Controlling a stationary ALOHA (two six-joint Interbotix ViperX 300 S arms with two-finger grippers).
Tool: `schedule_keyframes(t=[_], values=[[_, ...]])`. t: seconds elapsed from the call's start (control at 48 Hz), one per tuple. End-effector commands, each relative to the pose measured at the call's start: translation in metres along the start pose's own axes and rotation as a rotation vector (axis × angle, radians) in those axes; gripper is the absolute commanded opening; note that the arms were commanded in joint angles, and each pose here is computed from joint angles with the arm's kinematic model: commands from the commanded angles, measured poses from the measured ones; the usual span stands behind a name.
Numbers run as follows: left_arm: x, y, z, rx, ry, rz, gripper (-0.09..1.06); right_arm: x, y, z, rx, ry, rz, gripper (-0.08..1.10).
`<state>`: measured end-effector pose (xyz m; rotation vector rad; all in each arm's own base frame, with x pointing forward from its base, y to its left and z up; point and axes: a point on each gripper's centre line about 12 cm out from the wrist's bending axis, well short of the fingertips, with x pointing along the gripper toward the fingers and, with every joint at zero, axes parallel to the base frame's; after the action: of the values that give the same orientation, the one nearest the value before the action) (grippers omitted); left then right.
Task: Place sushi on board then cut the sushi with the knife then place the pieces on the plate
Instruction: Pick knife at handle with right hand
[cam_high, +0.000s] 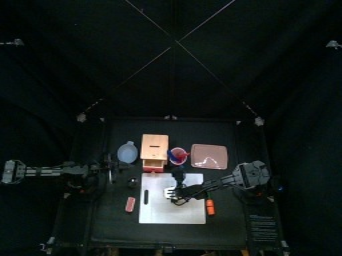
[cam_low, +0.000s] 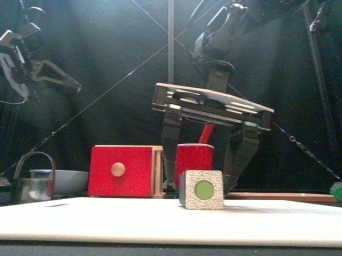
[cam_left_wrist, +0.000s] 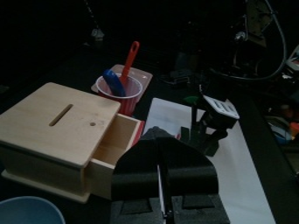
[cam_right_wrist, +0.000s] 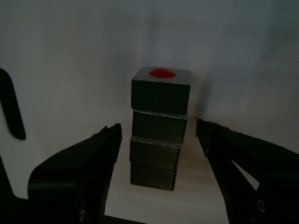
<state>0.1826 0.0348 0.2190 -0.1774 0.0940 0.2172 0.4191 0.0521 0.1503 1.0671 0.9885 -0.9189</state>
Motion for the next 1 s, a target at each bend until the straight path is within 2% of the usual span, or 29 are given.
schedule_keyframes(t=[0.021, 0.188, 0.312, 0.479, 0.542, 0.646, 0.771, 1.0], values=[[0.003, -0.002, 0.01, 0.011, -0.029, -0.007, -0.02, -0.047, -0.004, 0.01, -0.116, -0.021, 0.068, 0.97], [0.004, -0.005, 0.018, 0.046, -0.05, -0.021, -0.02, -0.077, -0.052, 0.02, -0.362, -0.082, 0.017, 0.97], [0.004, -0.006, 0.024, 0.046, -0.088, -0.027, -0.02, -0.089, -0.104, 0.03, -0.508, -0.12, -0.008, 0.97], [0.006, -0.006, 0.028, 0.05, -0.124, -0.025, -0.02, -0.13, -0.137, 0.064, -0.776, -0.316, 0.178, 0.97], [0.007, -0.005, 0.026, 0.055, -0.12, -0.022, -0.02, -0.143, -0.144, 0.086, -0.851, -0.415, 0.191, 0.97], [0.011, -0.004, 0.023, 0.058, -0.107, -0.014, -0.02, -0.149, -0.147, 0.115, -0.986, -0.492, 0.115, 0.97], [0.016, -0.002, 0.019, 0.058, -0.091, -0.003, -0.02, -0.151, -0.131, 0.136, -1.152, -0.504, 0.057, 0.97], [0.017, 0.0, 0.017, 0.058, -0.085, 0.007, -0.02, -0.134, -0.092, 0.149, -1.389, -0.415, 0.025, 0.97]])
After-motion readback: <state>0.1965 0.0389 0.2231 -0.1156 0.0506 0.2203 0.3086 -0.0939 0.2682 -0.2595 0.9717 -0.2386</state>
